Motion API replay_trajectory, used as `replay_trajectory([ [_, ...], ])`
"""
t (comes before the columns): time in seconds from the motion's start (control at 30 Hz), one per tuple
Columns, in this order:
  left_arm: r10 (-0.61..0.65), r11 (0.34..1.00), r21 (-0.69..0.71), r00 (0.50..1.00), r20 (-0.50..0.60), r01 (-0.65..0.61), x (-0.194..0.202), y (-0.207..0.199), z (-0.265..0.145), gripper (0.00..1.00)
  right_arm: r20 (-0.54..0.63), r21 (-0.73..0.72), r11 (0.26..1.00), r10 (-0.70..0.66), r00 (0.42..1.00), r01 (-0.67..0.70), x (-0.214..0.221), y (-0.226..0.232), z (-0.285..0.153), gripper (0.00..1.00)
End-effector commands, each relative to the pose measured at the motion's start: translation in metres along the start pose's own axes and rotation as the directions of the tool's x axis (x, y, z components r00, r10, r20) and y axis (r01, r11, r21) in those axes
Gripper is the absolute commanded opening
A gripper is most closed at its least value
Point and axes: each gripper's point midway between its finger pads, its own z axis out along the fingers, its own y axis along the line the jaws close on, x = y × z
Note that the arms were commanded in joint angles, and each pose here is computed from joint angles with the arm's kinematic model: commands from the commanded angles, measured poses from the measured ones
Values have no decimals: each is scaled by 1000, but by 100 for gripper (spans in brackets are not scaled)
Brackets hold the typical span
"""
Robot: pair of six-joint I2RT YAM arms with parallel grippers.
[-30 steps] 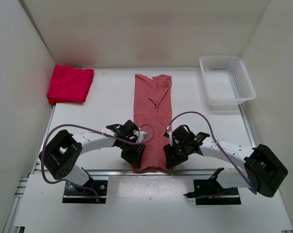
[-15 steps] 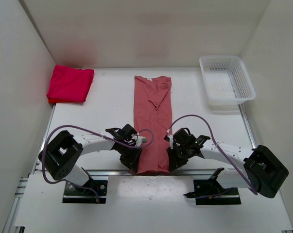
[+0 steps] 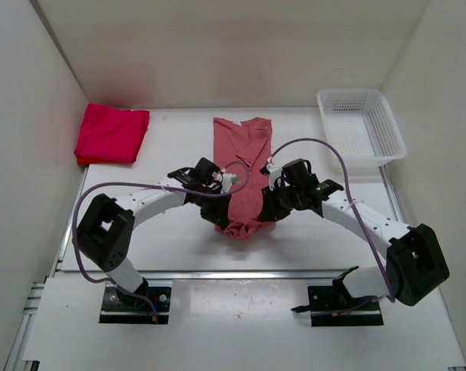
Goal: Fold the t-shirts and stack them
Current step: Fold the folded rectangular tshirt in 1/3 of the way
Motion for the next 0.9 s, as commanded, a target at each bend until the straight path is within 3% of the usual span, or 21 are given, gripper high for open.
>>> replay_trajectory([
  [0.0, 42, 996, -79, 993, 113, -33, -45, 20, -23, 2, 67, 5, 997, -81, 995, 80, -31, -12, -2, 0],
  [0.17, 4, 984, -173, 972, 234, 38, -99, 65, -51, 2, 135, 77, 997, -40, 990, 30, -64, -51, -3, 0],
  [0.27, 30, 977, -209, 962, 271, 29, -125, 72, -57, 2, 174, 119, 993, -27, 984, 6, -90, -77, -6, 0],
  [0.47, 30, 967, -250, 956, 292, 46, -147, 90, -54, 3, 219, 147, 986, -104, 970, 73, -144, -97, -7, 1],
  [0.87, 50, 951, -304, 948, 316, 51, -180, 110, -42, 6, 188, 229, 973, -71, 980, 27, -151, -141, 13, 0],
])
